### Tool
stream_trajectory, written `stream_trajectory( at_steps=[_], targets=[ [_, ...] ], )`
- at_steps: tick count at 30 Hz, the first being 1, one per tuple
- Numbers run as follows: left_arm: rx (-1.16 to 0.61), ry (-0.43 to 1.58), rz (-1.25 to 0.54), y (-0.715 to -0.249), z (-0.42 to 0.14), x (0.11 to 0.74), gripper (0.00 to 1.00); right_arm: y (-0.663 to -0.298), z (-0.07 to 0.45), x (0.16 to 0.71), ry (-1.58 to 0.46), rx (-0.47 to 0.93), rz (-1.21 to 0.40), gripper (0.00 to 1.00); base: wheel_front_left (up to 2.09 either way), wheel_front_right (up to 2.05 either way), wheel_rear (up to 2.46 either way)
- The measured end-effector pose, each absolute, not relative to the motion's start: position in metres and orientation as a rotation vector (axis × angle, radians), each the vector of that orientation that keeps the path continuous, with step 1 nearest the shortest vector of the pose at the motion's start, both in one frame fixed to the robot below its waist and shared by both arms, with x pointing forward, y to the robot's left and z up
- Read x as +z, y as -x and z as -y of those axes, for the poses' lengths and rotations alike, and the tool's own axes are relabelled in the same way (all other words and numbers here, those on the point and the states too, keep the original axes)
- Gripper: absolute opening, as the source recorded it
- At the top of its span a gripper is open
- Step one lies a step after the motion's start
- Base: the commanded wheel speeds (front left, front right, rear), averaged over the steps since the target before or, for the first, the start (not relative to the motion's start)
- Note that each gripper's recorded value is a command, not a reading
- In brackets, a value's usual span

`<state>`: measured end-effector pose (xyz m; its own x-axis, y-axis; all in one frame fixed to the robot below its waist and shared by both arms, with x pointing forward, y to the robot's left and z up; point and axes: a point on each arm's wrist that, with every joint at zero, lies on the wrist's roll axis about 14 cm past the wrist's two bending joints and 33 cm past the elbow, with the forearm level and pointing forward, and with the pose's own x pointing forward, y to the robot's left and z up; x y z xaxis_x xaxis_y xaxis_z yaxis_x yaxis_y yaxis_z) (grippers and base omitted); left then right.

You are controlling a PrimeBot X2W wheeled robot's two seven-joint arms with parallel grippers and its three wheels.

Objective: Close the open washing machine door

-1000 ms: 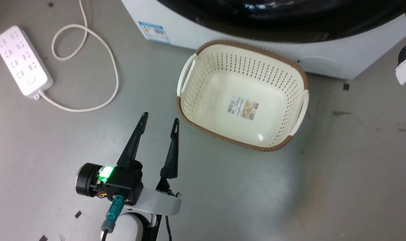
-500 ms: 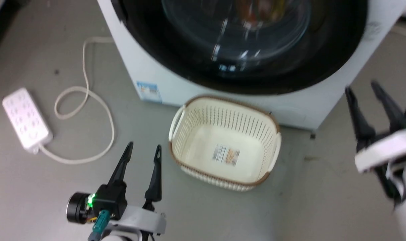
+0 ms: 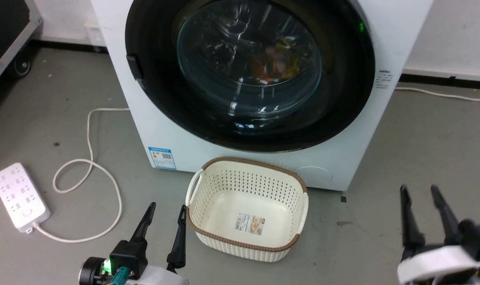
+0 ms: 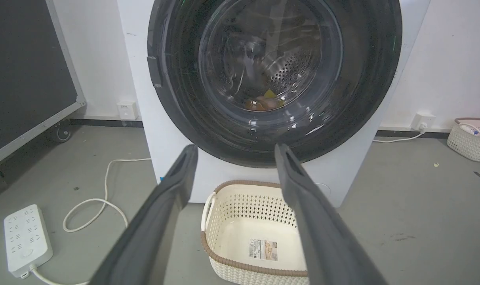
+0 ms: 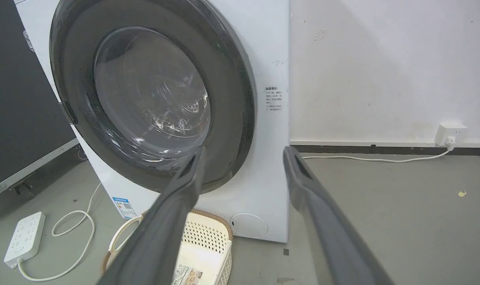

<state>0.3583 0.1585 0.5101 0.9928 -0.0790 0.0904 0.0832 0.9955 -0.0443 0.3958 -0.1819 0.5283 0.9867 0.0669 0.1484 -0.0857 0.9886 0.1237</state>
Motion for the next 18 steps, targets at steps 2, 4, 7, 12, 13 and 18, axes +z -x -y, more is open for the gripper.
stream_trajectory(
  at_steps=[2, 4, 7, 12, 13, 18],
  targets=[
    [-0.085, 0.048, 0.090, -0.357, -0.158, 0.510, 1.00, -0.386, 0.180, 0.524, -0.103, 0.083, 0.131, 1.00, 0.00, 0.00, 0.00],
    [-0.086, 0.049, 0.089, -0.356, -0.158, 0.510, 1.00, -0.377, 0.179, 0.517, -0.099, 0.078, 0.113, 1.00, 0.00, 0.00, 0.00],
    [-0.086, 0.050, 0.088, -0.355, -0.158, 0.510, 1.00, -0.367, 0.181, 0.512, -0.106, 0.066, 0.098, 1.00, 0.00, 0.00, 0.00],
    [-0.091, 0.051, 0.087, -0.355, -0.156, 0.510, 1.00, -0.358, 0.181, 0.507, -0.105, 0.065, 0.086, 1.00, 0.00, 0.00, 0.00],
    [-0.091, 0.050, 0.085, -0.355, -0.157, 0.509, 1.00, -0.358, 0.181, 0.507, -0.105, 0.065, 0.085, 1.00, 0.00, 0.00, 0.00],
    [-0.087, 0.050, 0.073, -0.354, -0.158, 0.505, 1.00, -0.358, 0.178, 0.509, -0.106, 0.074, 0.090, 1.00, 0.00, 0.00, 0.00]
  ],
)
